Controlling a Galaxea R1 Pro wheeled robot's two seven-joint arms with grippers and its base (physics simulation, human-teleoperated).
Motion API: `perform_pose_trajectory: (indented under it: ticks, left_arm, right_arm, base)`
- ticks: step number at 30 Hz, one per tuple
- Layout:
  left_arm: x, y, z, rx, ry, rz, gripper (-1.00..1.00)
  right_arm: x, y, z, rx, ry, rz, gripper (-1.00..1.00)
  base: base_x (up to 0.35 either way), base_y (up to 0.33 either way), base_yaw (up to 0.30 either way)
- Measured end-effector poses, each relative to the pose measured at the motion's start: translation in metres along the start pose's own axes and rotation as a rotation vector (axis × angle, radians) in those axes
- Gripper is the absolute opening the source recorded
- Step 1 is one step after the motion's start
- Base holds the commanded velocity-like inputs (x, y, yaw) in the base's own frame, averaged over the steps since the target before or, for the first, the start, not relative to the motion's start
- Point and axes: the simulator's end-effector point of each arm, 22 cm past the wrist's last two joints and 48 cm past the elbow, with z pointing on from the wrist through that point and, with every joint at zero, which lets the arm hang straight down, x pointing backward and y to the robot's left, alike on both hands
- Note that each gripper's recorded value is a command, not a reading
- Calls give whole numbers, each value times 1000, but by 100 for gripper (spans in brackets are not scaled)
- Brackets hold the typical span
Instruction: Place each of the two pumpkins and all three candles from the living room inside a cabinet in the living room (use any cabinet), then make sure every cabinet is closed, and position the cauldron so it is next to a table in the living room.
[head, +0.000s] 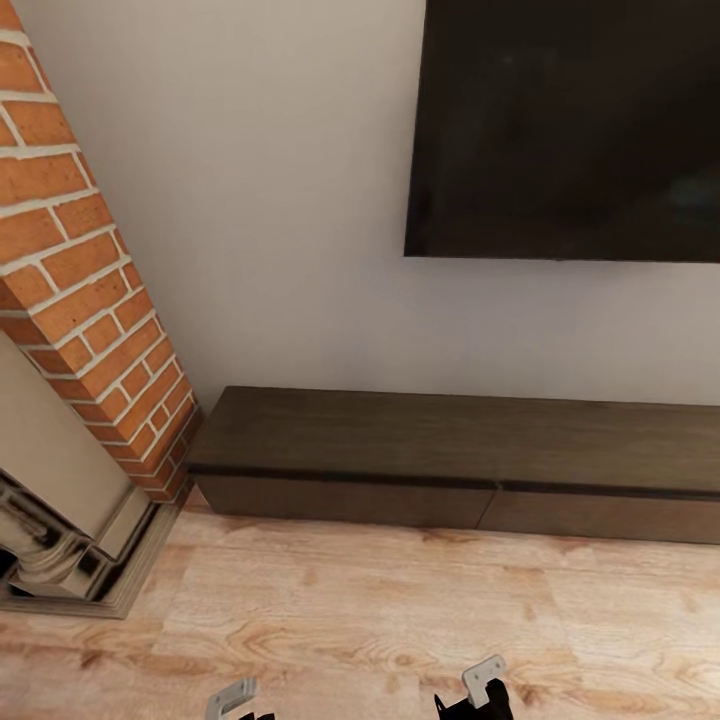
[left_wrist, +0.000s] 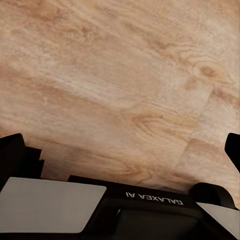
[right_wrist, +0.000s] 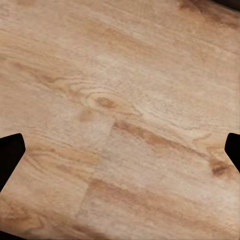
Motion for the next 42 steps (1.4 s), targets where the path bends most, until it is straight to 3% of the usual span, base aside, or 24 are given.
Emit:
perform_pose_trajectory:
  ticks: [16,42]
  left_arm:
    - [0,0,0,0,0,0,100]
    - [-1,1,0,0,-1,1,100]
  right_arm:
    - [0,4,0,-9,0,-11,100]
    - [2,2,0,-5,7,-8,100]
  base:
    - [0,0,0]
    - [314,0,0]
